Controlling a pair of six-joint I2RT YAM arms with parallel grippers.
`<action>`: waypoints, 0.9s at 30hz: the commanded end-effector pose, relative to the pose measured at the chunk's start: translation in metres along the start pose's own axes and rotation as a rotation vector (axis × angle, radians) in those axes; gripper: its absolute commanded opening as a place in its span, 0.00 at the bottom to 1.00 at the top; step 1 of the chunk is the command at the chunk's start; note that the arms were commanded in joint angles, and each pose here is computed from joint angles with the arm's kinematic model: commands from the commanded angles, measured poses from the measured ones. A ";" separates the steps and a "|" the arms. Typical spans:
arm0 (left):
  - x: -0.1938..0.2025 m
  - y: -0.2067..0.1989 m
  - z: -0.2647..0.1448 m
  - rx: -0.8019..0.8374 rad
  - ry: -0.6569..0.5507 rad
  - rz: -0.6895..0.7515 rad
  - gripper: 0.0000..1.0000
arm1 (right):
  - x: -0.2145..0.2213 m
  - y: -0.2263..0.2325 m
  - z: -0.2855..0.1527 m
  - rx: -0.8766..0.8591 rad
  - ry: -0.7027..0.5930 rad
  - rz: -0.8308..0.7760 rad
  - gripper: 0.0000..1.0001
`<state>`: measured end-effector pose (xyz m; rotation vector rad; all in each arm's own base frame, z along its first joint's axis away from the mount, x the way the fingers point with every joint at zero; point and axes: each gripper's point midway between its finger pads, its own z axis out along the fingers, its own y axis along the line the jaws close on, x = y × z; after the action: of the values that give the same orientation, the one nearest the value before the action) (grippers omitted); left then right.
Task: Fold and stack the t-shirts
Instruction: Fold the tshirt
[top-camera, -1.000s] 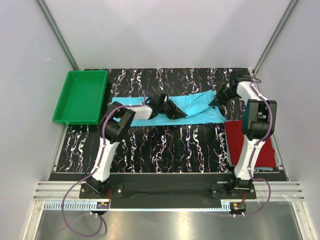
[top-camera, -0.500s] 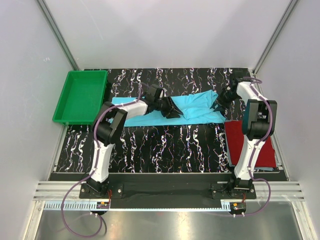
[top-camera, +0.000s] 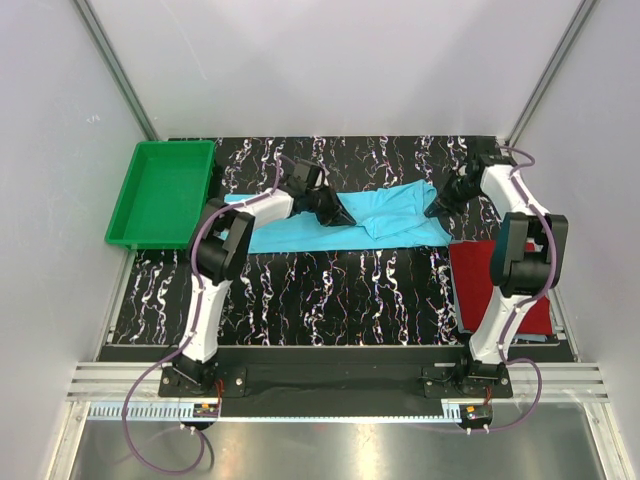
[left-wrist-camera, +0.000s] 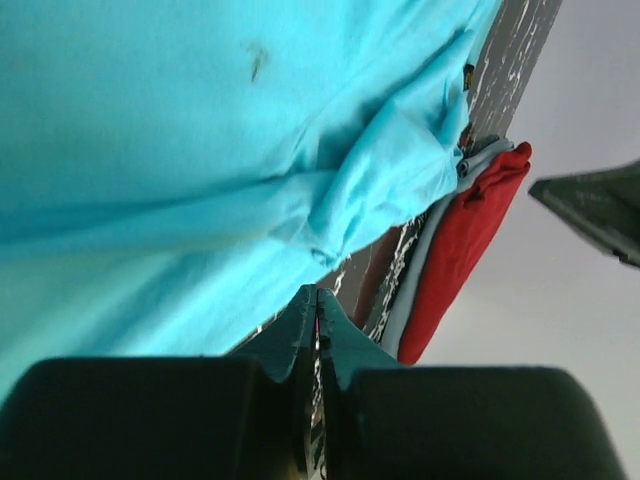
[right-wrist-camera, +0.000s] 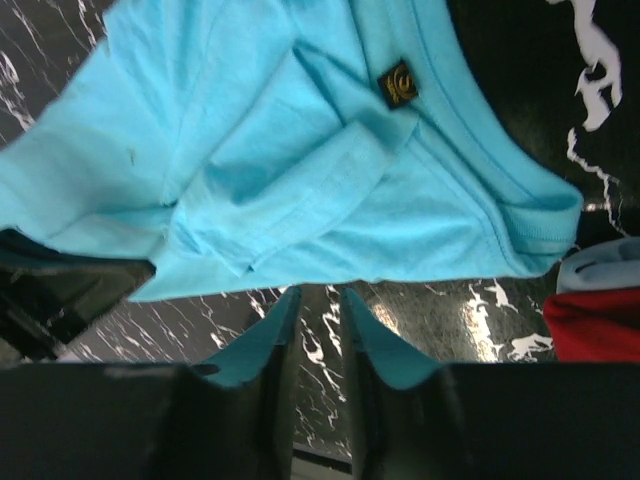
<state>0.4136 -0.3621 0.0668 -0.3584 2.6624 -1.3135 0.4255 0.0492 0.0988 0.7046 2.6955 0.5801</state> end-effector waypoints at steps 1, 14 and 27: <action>-0.005 -0.004 0.007 0.006 0.001 0.016 0.04 | 0.013 0.016 -0.012 -0.060 -0.005 -0.010 0.22; -0.013 0.010 0.017 -0.041 -0.006 -0.015 0.01 | 0.032 0.013 -0.002 -0.071 0.028 0.011 0.16; -0.046 0.009 0.019 -0.025 -0.065 -0.027 0.01 | 0.043 0.009 0.001 -0.062 0.050 0.009 0.16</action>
<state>0.4387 -0.3584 0.0330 -0.4416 2.7079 -1.2380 0.3922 0.0713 0.0730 0.7495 2.7605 0.6575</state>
